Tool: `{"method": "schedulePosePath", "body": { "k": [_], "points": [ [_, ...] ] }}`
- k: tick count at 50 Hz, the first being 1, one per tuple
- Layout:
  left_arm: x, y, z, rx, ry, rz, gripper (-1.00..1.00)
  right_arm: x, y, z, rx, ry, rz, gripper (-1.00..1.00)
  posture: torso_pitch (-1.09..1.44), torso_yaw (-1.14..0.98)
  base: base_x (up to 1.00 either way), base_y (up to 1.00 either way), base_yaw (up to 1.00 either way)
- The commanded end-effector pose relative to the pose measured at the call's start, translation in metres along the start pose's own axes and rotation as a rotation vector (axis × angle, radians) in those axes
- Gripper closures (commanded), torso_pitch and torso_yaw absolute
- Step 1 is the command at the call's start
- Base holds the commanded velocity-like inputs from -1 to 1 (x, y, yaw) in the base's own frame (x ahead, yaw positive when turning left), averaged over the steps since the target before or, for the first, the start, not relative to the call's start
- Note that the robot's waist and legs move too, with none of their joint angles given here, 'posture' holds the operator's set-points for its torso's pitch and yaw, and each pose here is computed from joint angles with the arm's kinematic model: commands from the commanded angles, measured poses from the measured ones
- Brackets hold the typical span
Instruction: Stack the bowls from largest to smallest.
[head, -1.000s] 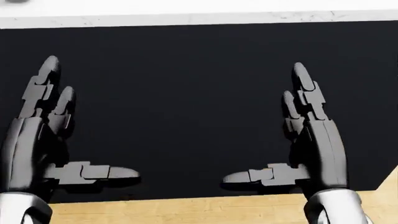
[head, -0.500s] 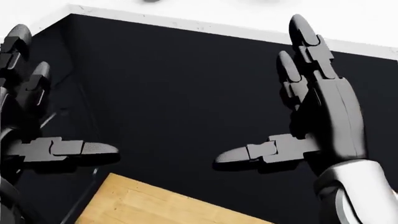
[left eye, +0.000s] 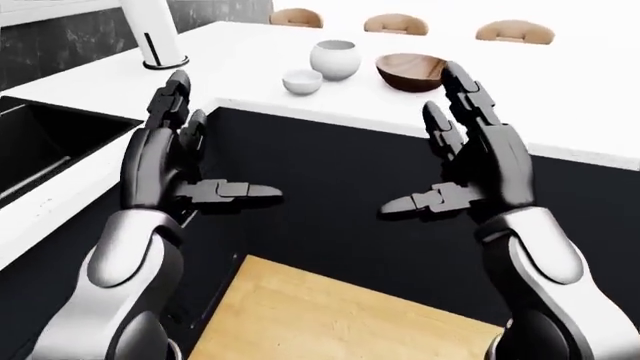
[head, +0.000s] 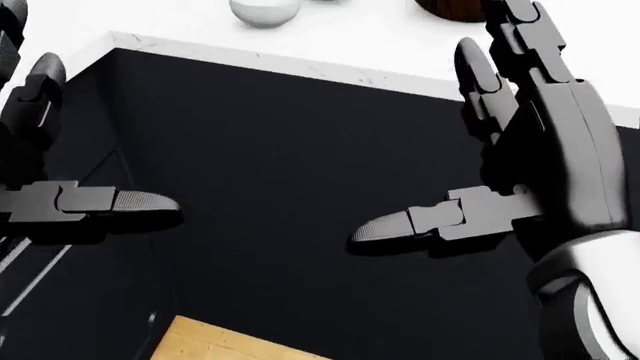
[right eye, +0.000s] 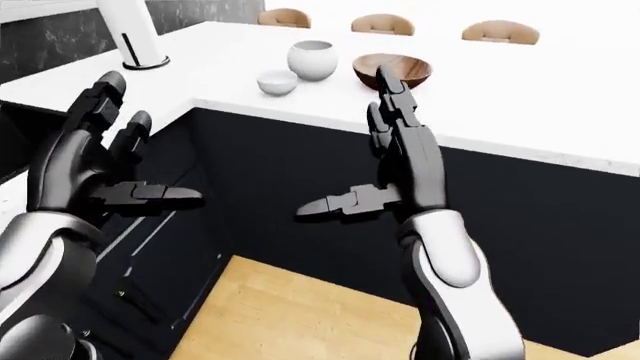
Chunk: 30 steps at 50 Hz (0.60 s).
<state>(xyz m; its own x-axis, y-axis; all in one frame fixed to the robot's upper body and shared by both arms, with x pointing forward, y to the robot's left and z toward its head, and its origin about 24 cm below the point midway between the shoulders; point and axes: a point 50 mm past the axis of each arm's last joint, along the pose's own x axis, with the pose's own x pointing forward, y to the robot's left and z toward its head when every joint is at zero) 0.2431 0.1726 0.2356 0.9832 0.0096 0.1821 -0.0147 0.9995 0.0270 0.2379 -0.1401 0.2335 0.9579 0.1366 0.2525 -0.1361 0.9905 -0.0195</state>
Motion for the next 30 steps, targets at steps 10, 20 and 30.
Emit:
{"method": "schedulePosePath", "body": {
  "k": [10,20,30],
  "points": [
    [-0.005,0.005,0.035,-0.001,-0.092,-0.014,-1.00,-0.006,0.000,0.038,-0.026,-0.108,-0.005,-1.00,0.00,0.00,0.42,0.00,0.00],
    [-0.003,0.013,0.046,-0.007,-0.112,0.008,-1.00,-0.009,0.003,0.057,-0.034,-0.154,0.014,-1.00,0.00,0.00,0.19,0.00,0.00],
    [-0.007,0.017,0.048,-0.006,-0.118,0.015,-1.00,-0.009,0.005,0.062,-0.042,-0.164,0.017,-1.00,0.00,0.00,0.28,0.00,0.00]
  ]
}}
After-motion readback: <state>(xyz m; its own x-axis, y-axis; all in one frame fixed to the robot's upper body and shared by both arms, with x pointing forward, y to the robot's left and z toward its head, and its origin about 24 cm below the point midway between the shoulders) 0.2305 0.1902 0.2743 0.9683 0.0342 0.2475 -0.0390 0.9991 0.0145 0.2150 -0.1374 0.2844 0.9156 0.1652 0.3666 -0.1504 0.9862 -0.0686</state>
